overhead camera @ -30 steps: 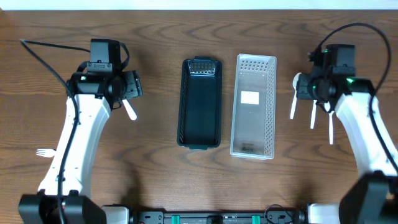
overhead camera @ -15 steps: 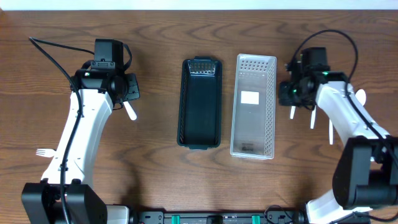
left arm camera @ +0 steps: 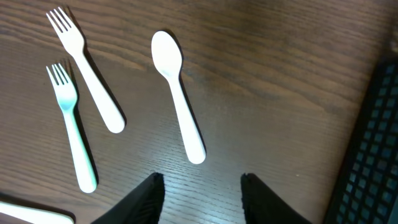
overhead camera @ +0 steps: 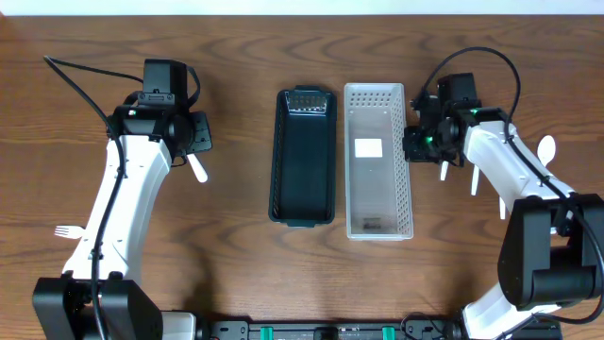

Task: Pack container
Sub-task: 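Lower the right gripper and grasp the leftmost white spoon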

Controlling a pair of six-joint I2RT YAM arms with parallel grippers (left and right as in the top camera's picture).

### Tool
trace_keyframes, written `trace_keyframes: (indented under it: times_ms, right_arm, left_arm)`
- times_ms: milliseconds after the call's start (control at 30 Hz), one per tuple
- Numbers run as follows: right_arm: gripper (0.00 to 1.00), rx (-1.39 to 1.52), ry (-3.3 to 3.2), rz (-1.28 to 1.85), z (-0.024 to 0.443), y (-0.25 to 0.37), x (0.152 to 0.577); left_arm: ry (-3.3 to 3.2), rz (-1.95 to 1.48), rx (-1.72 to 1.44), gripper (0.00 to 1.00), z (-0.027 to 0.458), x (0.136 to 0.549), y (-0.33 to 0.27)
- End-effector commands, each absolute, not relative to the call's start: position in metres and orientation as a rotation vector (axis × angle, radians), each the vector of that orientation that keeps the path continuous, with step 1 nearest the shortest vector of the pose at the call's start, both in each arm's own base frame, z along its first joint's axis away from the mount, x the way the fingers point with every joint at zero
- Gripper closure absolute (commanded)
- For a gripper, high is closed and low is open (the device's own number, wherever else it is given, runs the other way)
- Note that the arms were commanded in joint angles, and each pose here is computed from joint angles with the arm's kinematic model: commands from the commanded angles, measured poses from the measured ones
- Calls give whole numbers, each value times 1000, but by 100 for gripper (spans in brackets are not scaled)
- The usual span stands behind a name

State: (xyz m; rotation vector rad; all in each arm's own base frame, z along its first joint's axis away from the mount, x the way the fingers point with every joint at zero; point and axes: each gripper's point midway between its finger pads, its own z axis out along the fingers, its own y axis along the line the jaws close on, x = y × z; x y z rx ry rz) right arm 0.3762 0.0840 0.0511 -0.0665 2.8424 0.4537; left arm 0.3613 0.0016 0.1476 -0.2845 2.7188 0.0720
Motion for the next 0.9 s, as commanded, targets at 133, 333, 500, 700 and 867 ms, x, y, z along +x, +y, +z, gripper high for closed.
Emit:
trace_keyframes:
  times_ms: [133,333,500,700,867]
  right_arm:
    - [91,-90,2811,647,60,109,377]
    - [92,-80,2805,650,61,109,379]
    - [90,2,2802,664,62,109,382]
    - [89,-3,2789,662,63,109,385]
    - [87,3,2790,628,62,106,386]
  left_arm:
    - [2706,70,-277,55,153,365,1]
    - [2706,70,-277,54,153,365,1]
    - [2706,70,-277,54,153,365,1]
    - [2706,70,-277,53,153,365,1]
    - [2706,70,-277,41,153,365,1]
